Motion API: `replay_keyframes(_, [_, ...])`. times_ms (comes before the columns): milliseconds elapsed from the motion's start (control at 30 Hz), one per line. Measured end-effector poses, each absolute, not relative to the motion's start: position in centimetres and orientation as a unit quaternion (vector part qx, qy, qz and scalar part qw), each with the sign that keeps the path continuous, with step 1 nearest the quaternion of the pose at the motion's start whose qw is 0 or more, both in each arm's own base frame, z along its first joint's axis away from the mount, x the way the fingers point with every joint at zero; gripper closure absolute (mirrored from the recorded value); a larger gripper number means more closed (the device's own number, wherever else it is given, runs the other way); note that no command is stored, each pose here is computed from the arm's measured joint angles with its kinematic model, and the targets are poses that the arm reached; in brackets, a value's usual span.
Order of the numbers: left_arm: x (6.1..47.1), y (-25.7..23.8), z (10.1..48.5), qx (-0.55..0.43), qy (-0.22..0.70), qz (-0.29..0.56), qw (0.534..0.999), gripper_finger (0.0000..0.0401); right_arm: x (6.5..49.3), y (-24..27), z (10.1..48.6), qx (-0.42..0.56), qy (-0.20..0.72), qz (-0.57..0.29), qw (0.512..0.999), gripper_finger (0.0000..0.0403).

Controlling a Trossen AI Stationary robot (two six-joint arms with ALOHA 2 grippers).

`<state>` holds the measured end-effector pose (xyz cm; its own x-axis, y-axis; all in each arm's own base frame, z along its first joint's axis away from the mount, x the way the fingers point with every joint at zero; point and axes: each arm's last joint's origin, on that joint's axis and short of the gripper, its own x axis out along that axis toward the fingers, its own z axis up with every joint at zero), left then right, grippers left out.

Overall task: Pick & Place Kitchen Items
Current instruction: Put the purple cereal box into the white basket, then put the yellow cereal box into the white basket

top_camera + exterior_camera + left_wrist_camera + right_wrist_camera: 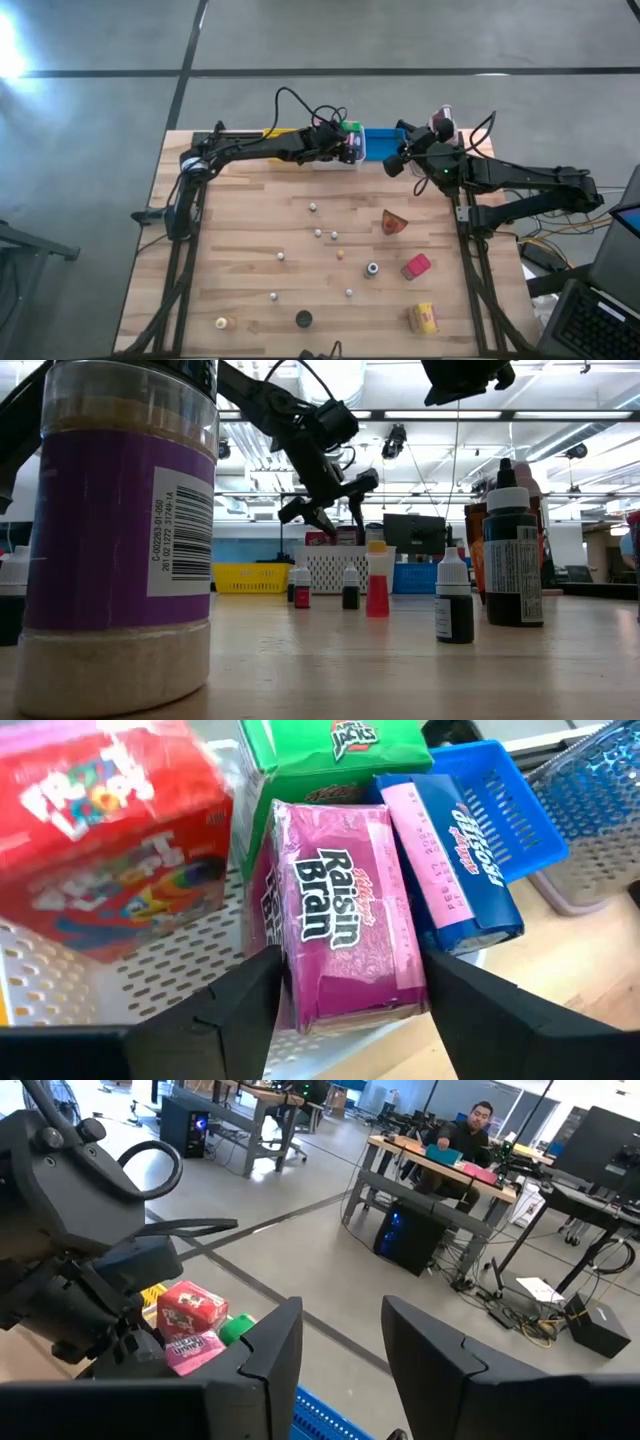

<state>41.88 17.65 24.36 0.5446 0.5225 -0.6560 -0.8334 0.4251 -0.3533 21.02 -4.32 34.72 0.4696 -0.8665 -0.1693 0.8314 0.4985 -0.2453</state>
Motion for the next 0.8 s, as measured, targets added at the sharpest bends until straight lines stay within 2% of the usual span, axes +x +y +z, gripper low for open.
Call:
replay_keyframes(300, [39.8, 17.3, 28.6, -0.29, 0.226, 0.401, 0.839, 0.016, 21.0, -4.3, 34.7, -0.065, 0.137, -0.497, 0.855, 0.0259])
replay_keyframes(500, [36.7, 15.5, 33.1, -0.221, 0.245, 0.388, 0.861, 0.016, 21.0, -4.3, 34.5, -0.068, 0.144, -0.493, 0.855, 0.0279])
replay_keyframes(800, [32.2, 10.4, 37.7, -0.124, 0.214, 0.331, 0.911, 0.016, 20.3, -3.9, 34.2, -0.047, 0.171, -0.415, 0.892, 0.0315])
